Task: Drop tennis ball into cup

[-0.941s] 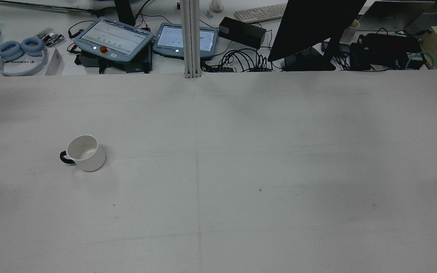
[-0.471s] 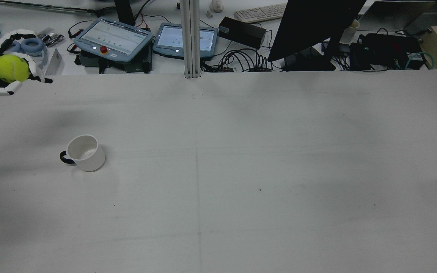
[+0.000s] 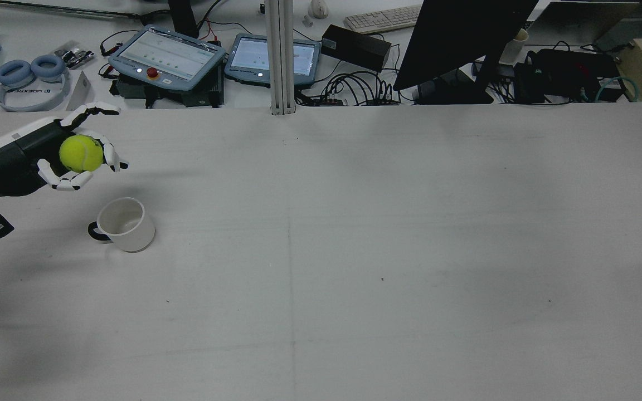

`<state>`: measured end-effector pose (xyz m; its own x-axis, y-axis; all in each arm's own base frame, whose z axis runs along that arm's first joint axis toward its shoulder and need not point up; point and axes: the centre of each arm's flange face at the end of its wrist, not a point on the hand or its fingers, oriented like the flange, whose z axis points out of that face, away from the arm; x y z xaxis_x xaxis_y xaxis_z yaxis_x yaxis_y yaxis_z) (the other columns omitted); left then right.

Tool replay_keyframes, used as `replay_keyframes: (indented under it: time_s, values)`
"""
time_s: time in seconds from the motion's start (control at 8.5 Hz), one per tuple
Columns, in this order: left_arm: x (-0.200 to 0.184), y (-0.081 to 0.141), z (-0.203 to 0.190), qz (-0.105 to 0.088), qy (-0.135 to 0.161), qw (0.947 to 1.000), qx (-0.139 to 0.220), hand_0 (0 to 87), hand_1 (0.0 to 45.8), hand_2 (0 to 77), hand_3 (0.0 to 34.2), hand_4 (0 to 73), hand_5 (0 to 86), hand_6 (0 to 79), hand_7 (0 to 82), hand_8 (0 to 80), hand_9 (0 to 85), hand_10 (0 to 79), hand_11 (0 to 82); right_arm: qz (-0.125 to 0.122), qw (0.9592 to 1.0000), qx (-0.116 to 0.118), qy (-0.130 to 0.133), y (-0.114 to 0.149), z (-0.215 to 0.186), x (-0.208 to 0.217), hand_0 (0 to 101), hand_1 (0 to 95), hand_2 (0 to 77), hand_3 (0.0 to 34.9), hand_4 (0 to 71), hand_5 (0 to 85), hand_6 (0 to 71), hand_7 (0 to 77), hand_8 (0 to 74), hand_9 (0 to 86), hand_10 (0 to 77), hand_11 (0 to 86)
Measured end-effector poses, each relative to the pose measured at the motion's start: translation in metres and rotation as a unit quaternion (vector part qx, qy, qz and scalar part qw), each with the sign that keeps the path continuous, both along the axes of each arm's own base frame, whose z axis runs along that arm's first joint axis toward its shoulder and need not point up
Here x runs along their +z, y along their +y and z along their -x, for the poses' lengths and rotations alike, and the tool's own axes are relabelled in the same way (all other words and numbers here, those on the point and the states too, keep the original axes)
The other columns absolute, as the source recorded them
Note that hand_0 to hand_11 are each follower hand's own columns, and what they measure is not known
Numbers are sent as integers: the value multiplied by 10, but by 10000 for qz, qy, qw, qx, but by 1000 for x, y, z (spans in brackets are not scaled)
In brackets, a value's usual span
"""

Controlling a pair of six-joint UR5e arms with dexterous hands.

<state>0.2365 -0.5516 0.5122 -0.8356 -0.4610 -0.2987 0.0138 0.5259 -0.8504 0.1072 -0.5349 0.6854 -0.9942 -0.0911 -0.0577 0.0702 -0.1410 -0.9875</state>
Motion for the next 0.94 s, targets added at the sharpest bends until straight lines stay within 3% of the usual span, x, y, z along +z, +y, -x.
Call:
replay_keyframes:
  time_s: [0.35,0.47,0.59,0.71,0.82,0.94]
  values:
    - [16,17,-47,40,-37,9998,211,802,120,562,303,11,333,627,371,469,398,131,235,0,10000,-1,5,0,0,0,0,5,5,0,0,0,0,5,0,0,0,5]
    - [21,19,-54,44,-19,9997,234,802,202,469,302,11,289,627,376,404,316,131,235,0,10000,-1,5,0,0,0,0,5,5,0,0,0,0,5,0,0,0,5]
    - [23,19,-57,47,2,9997,252,802,202,469,302,11,289,627,376,404,316,131,235,1,10000,-1,6,0,0,0,0,5,5,0,0,0,0,5,0,0,0,5]
    - [24,19,-59,53,19,9996,266,803,229,420,301,11,273,584,376,327,207,109,218,1,10000,-1,6,0,0,0,0,5,5,0,0,0,0,5,0,0,0,5]
    - [25,19,-59,59,19,9996,270,751,229,344,300,5,229,458,180,240,76,98,180,-2,10000,-1,5,0,0,0,0,5,5,0,0,0,0,5,0,0,0,5]
    - [27,20,-59,71,9,9996,270,751,229,344,300,5,229,458,180,240,76,98,180,-2,10000,-1,5,0,0,0,0,5,5,0,0,0,0,5,0,0,0,5]
